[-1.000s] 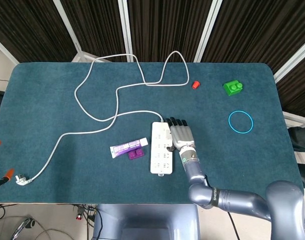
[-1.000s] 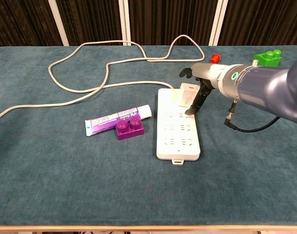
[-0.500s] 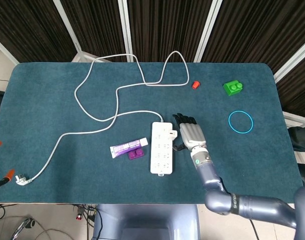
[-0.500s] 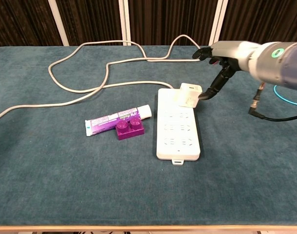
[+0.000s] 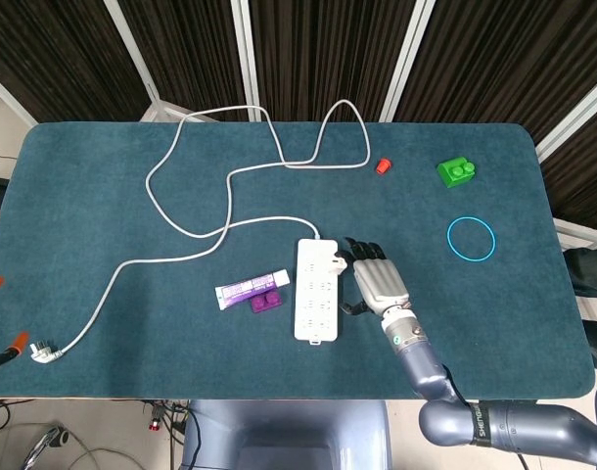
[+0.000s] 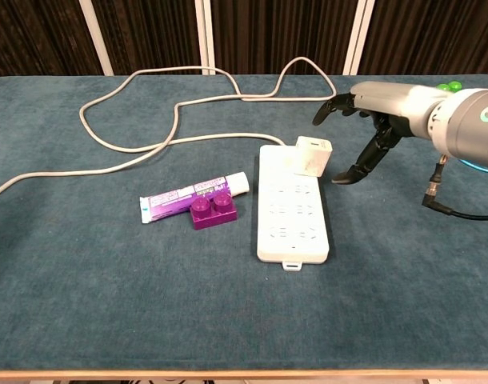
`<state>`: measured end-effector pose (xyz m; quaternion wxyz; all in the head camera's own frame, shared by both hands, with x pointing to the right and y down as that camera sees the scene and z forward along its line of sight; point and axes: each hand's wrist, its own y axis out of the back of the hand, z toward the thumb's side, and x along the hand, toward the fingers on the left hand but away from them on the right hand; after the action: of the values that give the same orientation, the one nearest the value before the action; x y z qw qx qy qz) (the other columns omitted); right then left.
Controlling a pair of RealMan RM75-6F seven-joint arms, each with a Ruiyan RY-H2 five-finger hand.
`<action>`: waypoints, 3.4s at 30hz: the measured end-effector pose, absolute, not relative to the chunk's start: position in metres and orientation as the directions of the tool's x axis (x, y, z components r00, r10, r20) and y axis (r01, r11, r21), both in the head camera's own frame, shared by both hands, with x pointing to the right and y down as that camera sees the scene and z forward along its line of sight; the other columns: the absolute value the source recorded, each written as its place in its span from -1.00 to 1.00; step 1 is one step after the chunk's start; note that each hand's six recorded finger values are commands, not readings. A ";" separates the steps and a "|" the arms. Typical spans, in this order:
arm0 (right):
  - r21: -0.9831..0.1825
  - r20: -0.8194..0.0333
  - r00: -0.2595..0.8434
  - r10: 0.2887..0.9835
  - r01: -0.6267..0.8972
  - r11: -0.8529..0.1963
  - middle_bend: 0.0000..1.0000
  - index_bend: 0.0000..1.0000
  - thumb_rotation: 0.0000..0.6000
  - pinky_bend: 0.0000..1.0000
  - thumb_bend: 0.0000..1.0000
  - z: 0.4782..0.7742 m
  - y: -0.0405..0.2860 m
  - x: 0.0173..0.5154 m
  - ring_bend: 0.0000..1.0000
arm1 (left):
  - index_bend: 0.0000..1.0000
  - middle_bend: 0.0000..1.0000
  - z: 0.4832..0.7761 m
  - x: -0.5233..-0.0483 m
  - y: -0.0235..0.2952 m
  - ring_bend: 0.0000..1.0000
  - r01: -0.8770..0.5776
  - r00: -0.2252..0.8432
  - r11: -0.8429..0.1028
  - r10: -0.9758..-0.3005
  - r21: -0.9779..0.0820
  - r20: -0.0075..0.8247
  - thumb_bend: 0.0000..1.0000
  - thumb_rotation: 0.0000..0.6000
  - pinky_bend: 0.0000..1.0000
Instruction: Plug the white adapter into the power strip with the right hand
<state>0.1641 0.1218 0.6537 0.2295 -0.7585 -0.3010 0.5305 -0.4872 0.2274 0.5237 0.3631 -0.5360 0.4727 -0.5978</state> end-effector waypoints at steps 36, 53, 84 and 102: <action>-0.662 -0.688 0.235 0.686 0.184 -0.727 -0.96 -0.39 1.00 -0.92 -0.45 0.674 0.129 0.156 -0.89 | -0.60 -0.99 0.525 -0.487 0.227 -1.00 -0.071 -0.160 -0.296 -0.939 -0.953 0.304 -0.65 1.00 -0.85; -0.653 -0.694 0.258 0.672 0.167 -0.738 -0.96 -0.37 1.00 -0.92 -0.45 0.680 0.133 0.143 -0.89 | -0.60 -0.99 0.524 -0.488 0.227 -1.00 -0.075 -0.162 -0.293 -0.940 -0.953 0.301 -0.65 1.00 -0.85; -0.644 -0.705 0.223 0.673 0.194 -0.740 -0.96 -0.36 1.00 -0.92 -0.45 0.685 0.129 0.155 -0.89 | -0.60 -0.99 0.523 -0.489 0.227 -1.00 -0.073 -0.167 -0.287 -0.941 -0.955 0.296 -0.65 1.00 -0.85; -0.757 -0.446 0.203 0.872 0.434 -0.489 -0.96 -0.67 1.00 -0.95 -0.45 0.601 0.088 0.198 -0.95 | -0.60 -0.99 0.523 -0.486 0.228 -1.00 -0.075 -0.154 -0.288 -0.943 -0.955 0.296 -0.65 1.00 -0.85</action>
<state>0.1977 0.0876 0.6015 0.2433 -0.7363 -0.4433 0.4496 -0.4856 0.2278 0.5226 0.3647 -0.5385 0.4725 -0.5948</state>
